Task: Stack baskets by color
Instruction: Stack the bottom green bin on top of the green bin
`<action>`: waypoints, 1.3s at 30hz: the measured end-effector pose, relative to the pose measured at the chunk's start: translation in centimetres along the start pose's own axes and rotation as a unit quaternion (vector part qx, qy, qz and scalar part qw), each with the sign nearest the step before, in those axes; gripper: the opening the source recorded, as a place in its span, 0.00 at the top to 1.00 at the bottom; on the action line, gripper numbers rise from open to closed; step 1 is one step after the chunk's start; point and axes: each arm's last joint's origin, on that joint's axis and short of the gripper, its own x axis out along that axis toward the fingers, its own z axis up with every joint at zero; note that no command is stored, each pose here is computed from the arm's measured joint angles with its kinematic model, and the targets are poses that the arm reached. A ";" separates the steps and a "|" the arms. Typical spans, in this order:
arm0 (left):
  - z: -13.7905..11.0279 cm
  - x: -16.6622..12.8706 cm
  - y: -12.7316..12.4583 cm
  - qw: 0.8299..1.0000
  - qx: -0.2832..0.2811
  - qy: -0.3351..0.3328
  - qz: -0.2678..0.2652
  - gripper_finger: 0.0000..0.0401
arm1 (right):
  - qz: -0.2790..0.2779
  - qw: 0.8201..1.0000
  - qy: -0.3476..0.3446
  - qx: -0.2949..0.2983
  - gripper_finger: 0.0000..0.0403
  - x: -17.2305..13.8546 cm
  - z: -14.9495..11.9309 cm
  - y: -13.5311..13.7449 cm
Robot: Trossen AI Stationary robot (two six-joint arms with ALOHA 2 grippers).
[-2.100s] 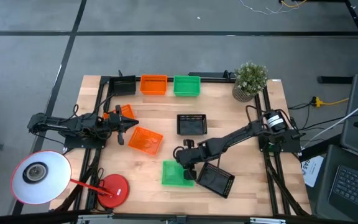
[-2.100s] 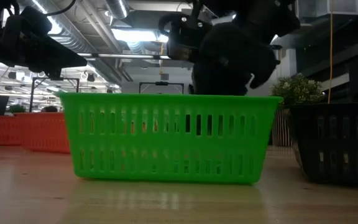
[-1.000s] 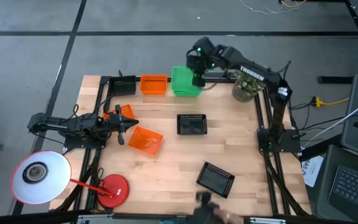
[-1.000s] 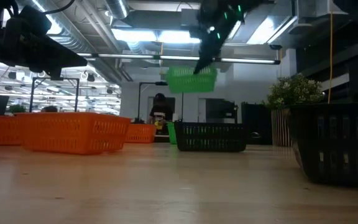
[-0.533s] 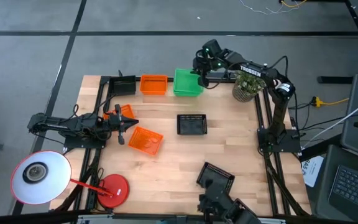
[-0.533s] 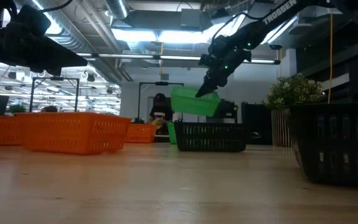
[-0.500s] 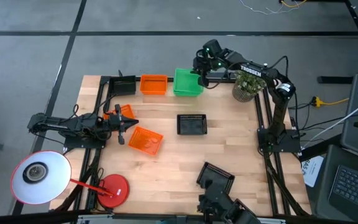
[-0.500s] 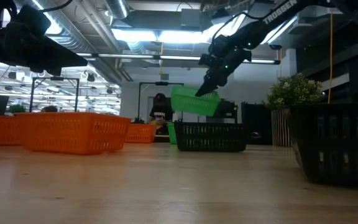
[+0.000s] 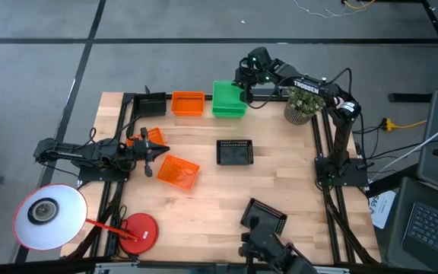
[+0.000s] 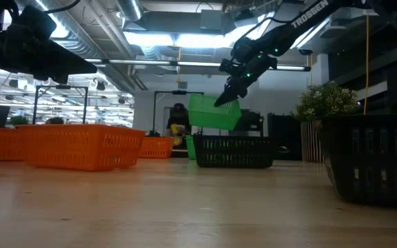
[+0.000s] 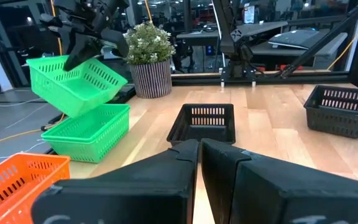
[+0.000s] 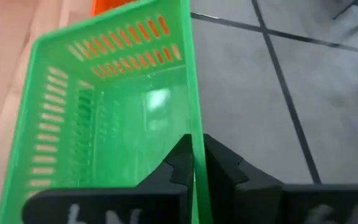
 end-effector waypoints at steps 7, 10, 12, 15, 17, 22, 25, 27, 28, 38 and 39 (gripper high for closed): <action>0.0 0.0 0.0 1.000 0.000 0.000 0.000 0.97 | 0.016 1.000 0.019 0.009 0.93 2.3 -1.4 0.3; 0.0 0.0 0.0 1.000 0.000 0.000 0.000 0.97 | 0.015 1.000 0.018 0.010 0.93 2.5 -1.5 0.3; 0.0 0.0 0.0 1.000 0.000 0.000 0.000 0.97 | 0.014 1.000 0.017 0.013 0.93 2.5 -1.5 0.3; 0.0 0.0 0.0 1.000 0.000 0.000 0.001 0.97 | 0.015 0.999 0.018 0.026 0.90 2.5 -1.5 0.3; 0.0 0.0 0.0 1.000 0.000 0.000 0.001 0.97 | 0.015 0.999 0.018 0.036 0.85 2.5 -1.5 0.3; 0.0 0.0 0.0 1.000 -0.001 0.000 0.000 0.97 | 0.015 0.999 0.017 0.039 0.69 2.6 -1.5 0.3; 0.0 0.0 0.0 1.000 -0.001 0.000 0.000 0.97 | 0.015 0.999 0.017 0.039 0.62 2.6 -1.4 0.3; 0.0 0.0 0.0 1.000 -0.001 0.000 0.001 0.97 | 0.013 0.999 0.015 0.038 0.59 2.6 -1.3 0.3; 0.0 0.0 0.0 1.000 -0.001 0.000 0.000 0.97 | 0.012 0.999 0.013 0.041 0.58 2.5 -1.2 0.2; 0.0 0.0 0.0 1.000 -0.001 0.000 0.001 0.97 | -0.072 0.997 0.017 0.017 0.57 2.0 3.0 0.6; 0.0 0.0 0.0 1.000 -0.001 0.000 0.001 0.97 | -0.105 0.993 0.045 0.000 0.57 2.1 3.1 0.8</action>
